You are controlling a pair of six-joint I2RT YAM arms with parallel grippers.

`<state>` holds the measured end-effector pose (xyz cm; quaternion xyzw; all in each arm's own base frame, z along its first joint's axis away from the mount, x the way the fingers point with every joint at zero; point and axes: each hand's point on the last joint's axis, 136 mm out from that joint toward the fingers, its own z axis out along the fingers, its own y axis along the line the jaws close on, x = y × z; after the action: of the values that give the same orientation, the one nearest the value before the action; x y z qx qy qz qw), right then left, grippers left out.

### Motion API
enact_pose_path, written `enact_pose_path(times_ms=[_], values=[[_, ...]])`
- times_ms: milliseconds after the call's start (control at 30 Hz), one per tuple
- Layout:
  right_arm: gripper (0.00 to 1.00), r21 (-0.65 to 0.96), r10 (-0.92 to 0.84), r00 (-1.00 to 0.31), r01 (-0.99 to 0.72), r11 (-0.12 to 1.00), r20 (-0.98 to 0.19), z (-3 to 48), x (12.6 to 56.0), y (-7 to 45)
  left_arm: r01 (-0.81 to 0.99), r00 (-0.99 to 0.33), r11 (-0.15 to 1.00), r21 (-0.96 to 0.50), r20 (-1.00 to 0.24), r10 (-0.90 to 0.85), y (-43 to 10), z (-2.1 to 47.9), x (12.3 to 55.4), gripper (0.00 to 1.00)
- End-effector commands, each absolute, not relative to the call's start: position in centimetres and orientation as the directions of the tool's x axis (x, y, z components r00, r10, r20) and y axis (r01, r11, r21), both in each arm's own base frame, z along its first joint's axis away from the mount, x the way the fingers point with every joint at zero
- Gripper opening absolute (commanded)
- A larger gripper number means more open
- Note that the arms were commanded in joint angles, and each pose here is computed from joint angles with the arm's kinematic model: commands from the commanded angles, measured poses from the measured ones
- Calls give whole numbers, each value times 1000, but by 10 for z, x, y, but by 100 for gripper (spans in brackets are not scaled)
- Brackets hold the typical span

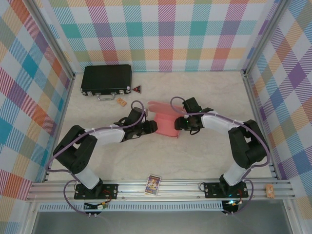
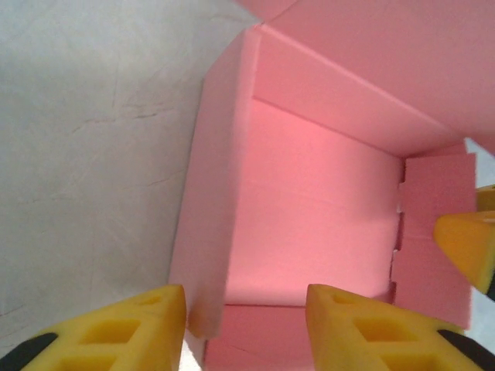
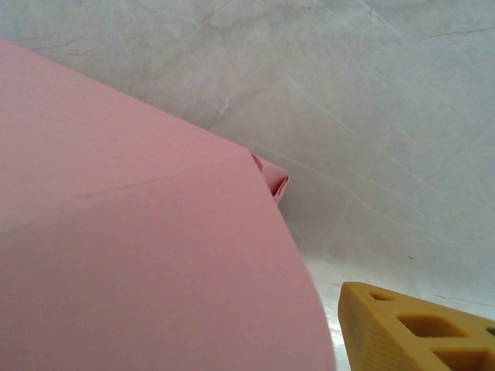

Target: Fold the paper box

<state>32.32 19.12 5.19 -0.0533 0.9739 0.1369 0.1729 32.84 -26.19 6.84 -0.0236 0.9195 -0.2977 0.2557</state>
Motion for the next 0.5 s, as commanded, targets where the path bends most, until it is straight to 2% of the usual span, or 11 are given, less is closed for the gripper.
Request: enact_pose_path(times_ms=[0,267,467], values=[[63,214,-117,-930,-200,956,-348,57,313,184,136,-856,835,-533,-488,-172,-257,81,326,46],[69,203,-157,-927,-235,951,-340,56,302,180,137,-835,871,-471,-528,-154,-241,89,324,51],[71,196,-149,-909,-239,951,-388,65,300,173,145,-816,895,-421,-563,-132,-230,100,321,55]])
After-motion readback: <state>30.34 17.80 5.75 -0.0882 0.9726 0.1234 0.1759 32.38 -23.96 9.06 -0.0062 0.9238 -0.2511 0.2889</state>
